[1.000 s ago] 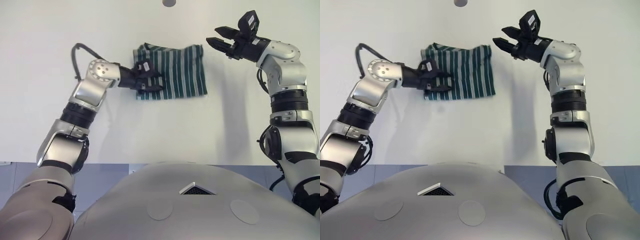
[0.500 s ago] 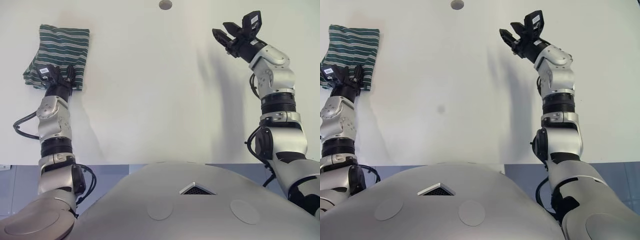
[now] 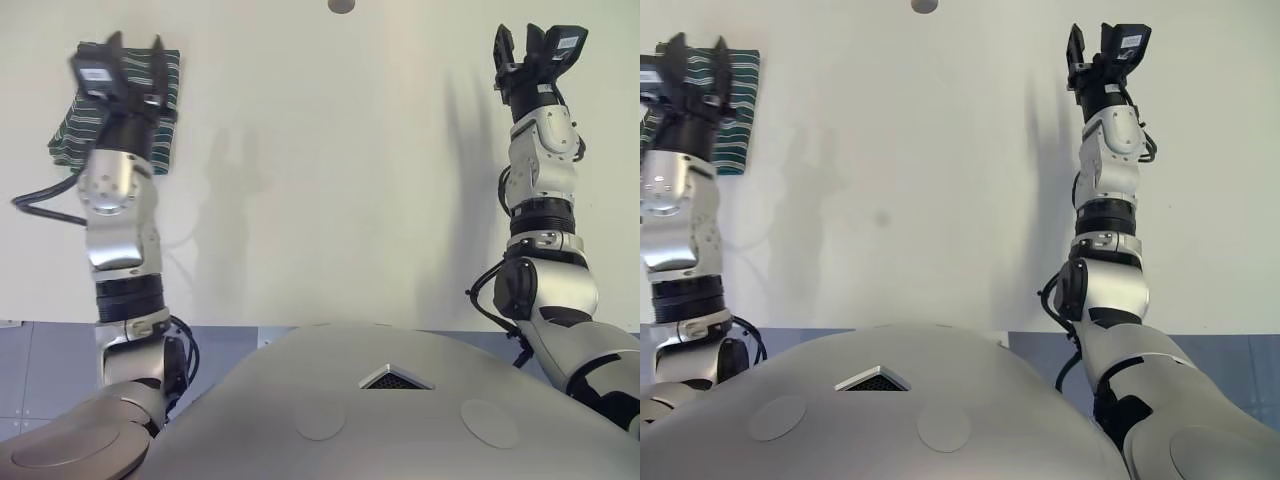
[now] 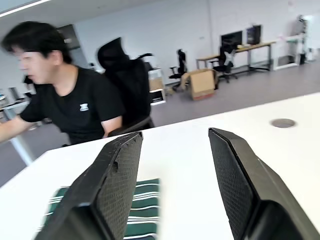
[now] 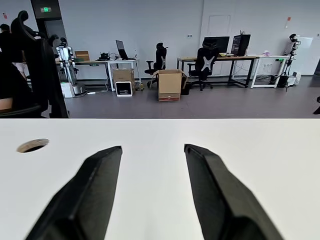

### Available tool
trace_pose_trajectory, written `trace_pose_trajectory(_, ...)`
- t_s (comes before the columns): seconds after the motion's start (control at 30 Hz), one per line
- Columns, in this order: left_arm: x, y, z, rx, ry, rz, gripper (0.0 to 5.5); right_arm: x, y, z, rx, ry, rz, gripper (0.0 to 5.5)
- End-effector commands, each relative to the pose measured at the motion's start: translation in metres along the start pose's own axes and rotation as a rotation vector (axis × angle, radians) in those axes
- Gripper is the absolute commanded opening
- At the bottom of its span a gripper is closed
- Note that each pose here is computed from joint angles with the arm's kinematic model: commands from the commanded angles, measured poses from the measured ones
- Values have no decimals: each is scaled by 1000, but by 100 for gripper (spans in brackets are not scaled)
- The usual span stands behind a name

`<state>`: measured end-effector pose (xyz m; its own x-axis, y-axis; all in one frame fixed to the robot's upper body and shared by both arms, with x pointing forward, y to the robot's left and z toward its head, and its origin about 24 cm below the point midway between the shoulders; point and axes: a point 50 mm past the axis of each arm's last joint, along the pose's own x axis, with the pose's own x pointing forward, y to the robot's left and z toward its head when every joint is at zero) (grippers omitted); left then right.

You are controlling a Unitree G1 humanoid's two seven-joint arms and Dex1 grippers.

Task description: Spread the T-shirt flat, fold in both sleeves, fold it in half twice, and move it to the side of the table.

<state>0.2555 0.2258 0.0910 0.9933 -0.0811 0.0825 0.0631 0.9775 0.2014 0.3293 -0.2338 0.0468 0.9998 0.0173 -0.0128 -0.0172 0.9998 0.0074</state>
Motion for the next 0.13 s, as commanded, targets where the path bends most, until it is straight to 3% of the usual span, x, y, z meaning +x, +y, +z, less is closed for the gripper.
trace_pose_trajectory(0.03, 2, -17, -1, -18, 25, -14, 241, -1, -12, 4, -27, -30, -19, 233)
trace_pose_trajectory(0.13, 0, -24, -6, 32, 62, -30, 241, -4, -14, 5, -6, -47, 10, 233)
